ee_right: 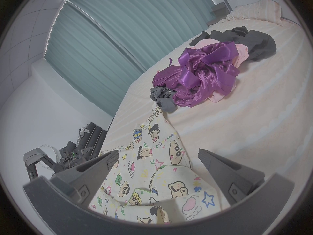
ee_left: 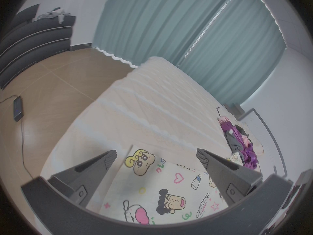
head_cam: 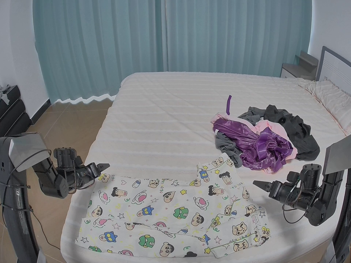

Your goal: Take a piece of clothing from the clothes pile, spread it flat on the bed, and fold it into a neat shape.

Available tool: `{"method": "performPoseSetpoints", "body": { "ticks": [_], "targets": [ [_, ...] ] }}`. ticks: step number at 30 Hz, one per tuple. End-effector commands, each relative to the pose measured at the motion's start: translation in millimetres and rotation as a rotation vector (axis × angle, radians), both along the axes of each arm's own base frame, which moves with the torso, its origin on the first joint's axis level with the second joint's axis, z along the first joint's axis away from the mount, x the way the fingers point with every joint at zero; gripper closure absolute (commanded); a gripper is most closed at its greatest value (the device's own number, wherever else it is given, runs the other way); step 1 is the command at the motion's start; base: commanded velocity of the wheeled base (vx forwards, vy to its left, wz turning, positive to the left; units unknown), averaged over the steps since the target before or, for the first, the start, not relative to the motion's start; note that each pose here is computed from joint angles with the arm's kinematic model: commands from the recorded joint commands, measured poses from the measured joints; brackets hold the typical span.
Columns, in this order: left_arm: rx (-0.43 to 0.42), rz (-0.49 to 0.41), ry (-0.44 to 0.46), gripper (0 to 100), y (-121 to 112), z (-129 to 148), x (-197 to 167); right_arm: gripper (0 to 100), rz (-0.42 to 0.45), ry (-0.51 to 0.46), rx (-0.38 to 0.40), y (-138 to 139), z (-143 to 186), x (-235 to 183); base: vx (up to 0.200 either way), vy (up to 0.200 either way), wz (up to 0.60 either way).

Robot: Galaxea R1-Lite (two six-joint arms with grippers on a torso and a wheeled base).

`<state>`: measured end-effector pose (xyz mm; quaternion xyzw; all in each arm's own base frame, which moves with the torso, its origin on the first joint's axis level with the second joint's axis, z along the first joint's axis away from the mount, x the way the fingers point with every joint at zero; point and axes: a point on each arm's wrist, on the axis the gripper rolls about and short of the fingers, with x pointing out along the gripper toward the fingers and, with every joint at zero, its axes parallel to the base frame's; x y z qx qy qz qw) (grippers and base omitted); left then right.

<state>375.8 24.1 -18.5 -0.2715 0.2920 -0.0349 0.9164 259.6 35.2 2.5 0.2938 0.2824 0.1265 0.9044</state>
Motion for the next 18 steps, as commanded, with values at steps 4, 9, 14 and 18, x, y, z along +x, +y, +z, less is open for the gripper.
{"method": "performPoseSetpoints", "body": {
  "ticks": [4, 9, 14, 18],
  "targets": [
    [-0.006, -0.098, 0.035, 0, 5.2, -29.0, 8.5, 0, 0.028, -0.007, 0.001, 7.2, 0.1, -1.3, 0.000, 0.000, 0.00],
    [-0.006, -0.100, 0.036, 0, 5.1, -31.0, 8.4, 0, 0.030, -0.008, 0.001, 7.5, 0.8, -1.8, 0.000, 0.000, 0.00],
    [-0.006, -0.109, 0.037, 0, 2.8, -33.1, 9.4, 0, 0.037, -0.004, 0.000, 9.5, -0.4, -2.1, 0.000, 0.000, 0.00],
    [-0.012, -0.120, 0.035, 0, 1.1, -33.4, 12.0, 0, 0.045, -0.013, 0.001, 11.9, 1.7, -2.2, 0.000, 0.000, 0.00]
  ]
}}
